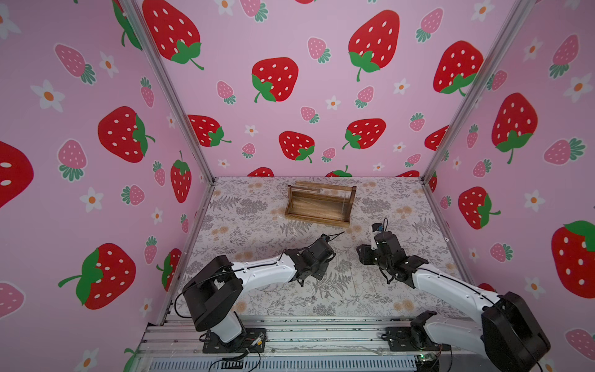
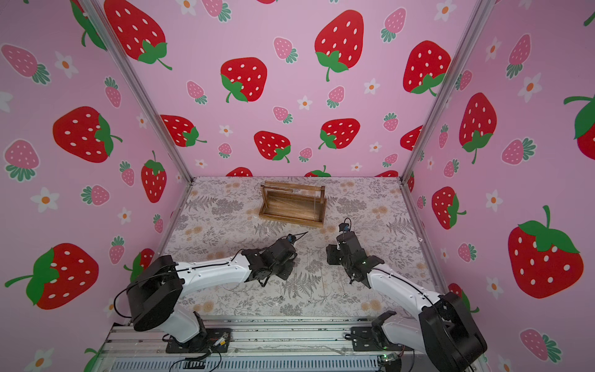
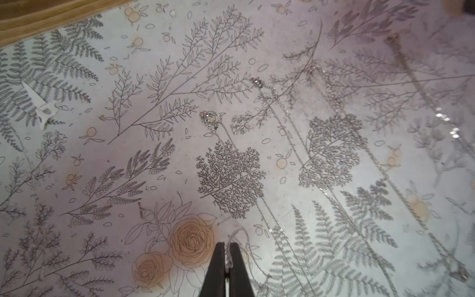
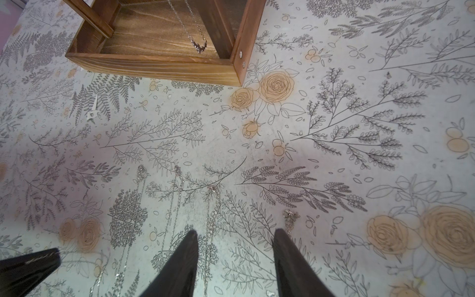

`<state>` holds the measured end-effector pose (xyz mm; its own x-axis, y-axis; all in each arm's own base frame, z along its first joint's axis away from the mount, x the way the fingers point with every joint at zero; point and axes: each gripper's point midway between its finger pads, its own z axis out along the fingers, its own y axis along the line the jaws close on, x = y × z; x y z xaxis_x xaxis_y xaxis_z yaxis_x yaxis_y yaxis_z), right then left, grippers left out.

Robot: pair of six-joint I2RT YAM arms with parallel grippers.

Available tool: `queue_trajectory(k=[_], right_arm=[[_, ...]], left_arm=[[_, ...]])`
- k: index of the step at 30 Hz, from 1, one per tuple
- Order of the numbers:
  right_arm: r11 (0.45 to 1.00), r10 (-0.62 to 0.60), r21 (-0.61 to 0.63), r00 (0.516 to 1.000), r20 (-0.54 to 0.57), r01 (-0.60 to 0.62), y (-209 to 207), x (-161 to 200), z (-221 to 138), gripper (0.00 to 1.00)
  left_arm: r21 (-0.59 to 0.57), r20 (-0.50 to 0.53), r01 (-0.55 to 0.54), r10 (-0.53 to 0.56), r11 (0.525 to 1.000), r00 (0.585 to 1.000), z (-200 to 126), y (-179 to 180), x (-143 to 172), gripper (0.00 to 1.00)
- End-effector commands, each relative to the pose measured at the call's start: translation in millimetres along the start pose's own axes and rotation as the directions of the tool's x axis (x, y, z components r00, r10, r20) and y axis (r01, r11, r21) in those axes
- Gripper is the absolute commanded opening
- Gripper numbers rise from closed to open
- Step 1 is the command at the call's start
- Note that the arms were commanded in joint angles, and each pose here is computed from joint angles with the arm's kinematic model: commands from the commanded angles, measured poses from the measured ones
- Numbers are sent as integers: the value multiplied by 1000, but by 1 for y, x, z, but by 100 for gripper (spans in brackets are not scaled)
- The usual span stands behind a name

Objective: Take the necklace off the jewelry display stand
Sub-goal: Place the necklace at the center of the board.

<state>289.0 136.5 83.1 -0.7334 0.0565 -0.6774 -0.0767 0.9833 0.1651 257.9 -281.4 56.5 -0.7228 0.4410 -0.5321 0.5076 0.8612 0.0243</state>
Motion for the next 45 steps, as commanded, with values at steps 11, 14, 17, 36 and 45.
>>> queue_trajectory(k=[11,14,17,36,45], right_arm=[[1000,8,-23,1000,15,-8,6,-10,-3,49],[1000,7,-27,1000,13,-7,6,-10,-3,48],[1000,8,-30,1000,14,-8,7,-11,-3,49],[1000,5,-27,1000,4,-5,7,-9,0,49],[1000,5,-30,1000,2,-5,8,-9,0,49]], left_arm=[[-91,13,30,-29,995,1000,27,34,-18,0],[-93,10,41,-40,995,999,31,40,-20,0],[-84,15,50,-49,995,999,35,42,-24,0],[-94,11,53,-53,994,999,48,47,-36,0],[-90,15,54,-53,994,998,49,46,-42,0]])
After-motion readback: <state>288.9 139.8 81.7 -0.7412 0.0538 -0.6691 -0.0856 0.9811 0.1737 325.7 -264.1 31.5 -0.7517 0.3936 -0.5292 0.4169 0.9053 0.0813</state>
